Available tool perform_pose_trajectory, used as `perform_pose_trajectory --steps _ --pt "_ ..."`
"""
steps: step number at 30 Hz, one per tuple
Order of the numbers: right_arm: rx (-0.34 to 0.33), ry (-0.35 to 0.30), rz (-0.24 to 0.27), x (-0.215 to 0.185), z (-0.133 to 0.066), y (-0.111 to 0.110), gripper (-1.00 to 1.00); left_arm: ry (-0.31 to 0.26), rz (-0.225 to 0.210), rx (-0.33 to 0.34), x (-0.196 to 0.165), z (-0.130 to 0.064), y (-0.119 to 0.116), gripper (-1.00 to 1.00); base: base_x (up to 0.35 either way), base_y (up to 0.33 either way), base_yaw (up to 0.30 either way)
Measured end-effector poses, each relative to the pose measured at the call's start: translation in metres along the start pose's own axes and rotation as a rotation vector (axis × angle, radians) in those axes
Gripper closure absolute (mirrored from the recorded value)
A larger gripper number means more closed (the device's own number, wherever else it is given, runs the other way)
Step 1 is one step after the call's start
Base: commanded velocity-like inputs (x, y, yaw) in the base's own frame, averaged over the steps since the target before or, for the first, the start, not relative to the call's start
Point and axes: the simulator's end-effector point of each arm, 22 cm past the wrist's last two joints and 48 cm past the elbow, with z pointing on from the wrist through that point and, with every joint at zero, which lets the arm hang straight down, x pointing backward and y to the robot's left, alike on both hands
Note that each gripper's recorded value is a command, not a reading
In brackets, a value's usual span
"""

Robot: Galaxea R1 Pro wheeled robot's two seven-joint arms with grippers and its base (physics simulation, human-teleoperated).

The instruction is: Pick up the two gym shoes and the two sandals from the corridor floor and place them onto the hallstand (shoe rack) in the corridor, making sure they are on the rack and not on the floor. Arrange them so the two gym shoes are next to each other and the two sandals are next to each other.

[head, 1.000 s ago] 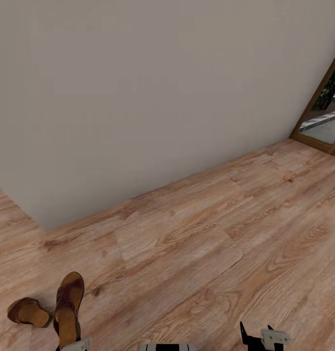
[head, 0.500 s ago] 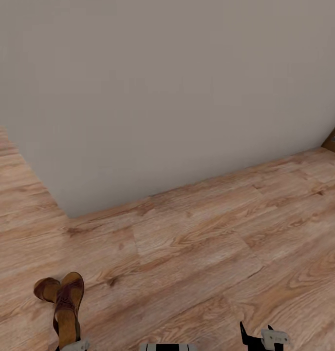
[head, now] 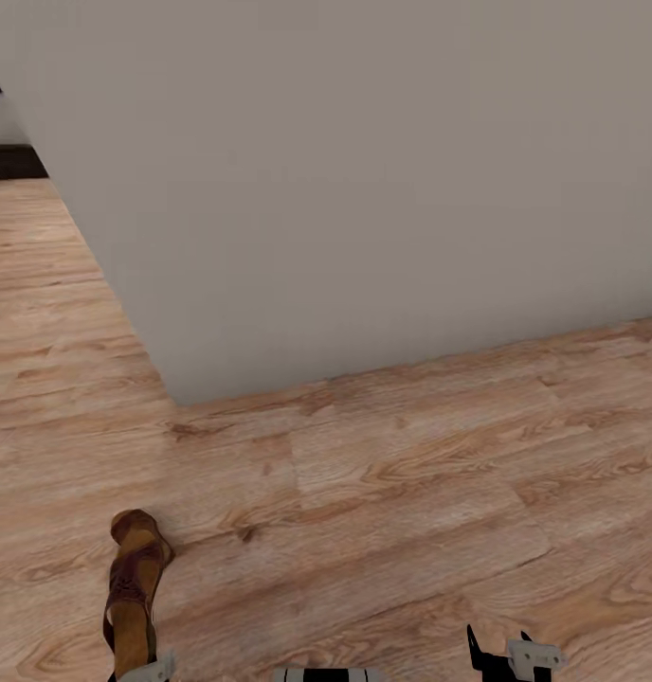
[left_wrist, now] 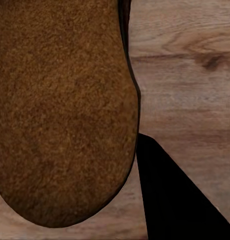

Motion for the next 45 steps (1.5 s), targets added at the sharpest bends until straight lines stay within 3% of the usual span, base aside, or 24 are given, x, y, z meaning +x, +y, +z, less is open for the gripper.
perform_pose_trajectory --steps 45 --pt "0.000 0.000 0.000 0.0002 -0.0001 0.0000 -1.00 -0.002 0.000 0.000 -0.0004 0.0001 0.0004 1.00 0.000 0.000 0.278"
